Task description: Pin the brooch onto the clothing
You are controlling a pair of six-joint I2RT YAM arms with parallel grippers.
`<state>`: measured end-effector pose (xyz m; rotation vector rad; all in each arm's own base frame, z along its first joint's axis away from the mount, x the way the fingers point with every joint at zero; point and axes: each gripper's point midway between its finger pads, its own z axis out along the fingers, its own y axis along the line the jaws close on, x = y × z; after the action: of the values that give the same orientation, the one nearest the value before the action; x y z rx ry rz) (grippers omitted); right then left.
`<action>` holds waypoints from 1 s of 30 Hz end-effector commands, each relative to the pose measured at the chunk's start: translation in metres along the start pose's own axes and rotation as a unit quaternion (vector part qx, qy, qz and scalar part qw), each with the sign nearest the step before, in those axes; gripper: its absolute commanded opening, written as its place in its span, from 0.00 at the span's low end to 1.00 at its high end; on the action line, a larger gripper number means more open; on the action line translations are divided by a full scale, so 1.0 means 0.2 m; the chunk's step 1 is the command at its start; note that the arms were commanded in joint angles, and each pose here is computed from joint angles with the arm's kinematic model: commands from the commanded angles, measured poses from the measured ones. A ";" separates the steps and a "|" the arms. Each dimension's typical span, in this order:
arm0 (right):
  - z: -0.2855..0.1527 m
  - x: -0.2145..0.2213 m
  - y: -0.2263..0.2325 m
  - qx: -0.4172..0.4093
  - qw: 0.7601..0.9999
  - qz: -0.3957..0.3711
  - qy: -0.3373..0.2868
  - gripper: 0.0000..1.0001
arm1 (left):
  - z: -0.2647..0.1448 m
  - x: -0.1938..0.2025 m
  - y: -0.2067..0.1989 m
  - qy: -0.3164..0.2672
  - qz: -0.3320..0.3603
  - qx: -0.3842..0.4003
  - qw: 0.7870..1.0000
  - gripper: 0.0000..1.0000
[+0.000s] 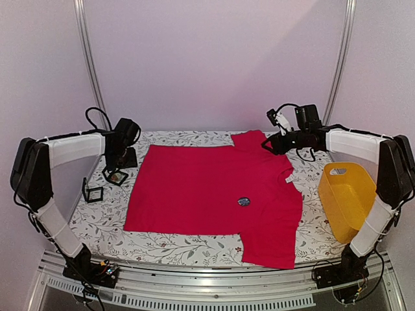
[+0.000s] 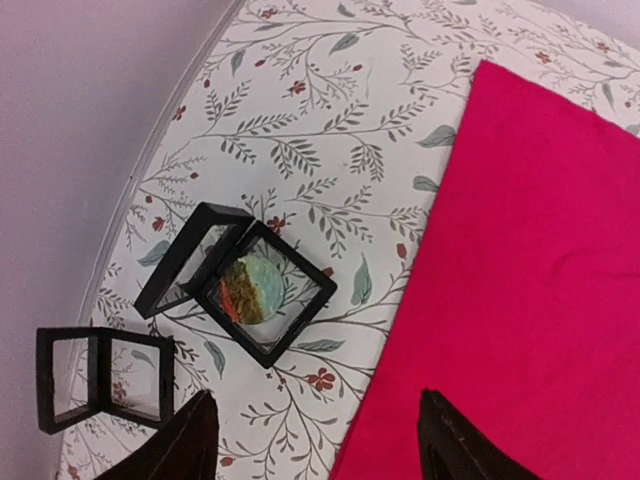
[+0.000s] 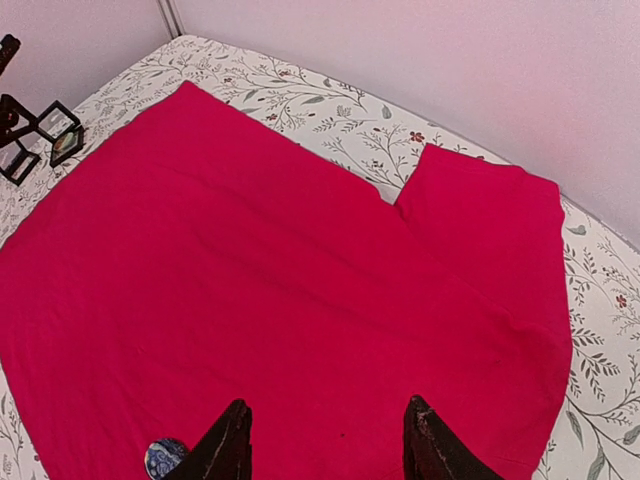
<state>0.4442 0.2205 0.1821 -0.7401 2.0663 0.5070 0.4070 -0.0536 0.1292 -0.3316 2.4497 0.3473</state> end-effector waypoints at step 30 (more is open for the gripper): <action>0.09 0.04 0.05 -0.006 0.999 -0.005 0.035 0.50 | 0.64 0.18 0.19 0.038 -0.227 -0.071 0.971 0.59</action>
<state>0.4397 0.2340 0.1675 -0.7814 2.1189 0.5149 0.4303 0.0229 0.0234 -0.9836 2.3107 0.3355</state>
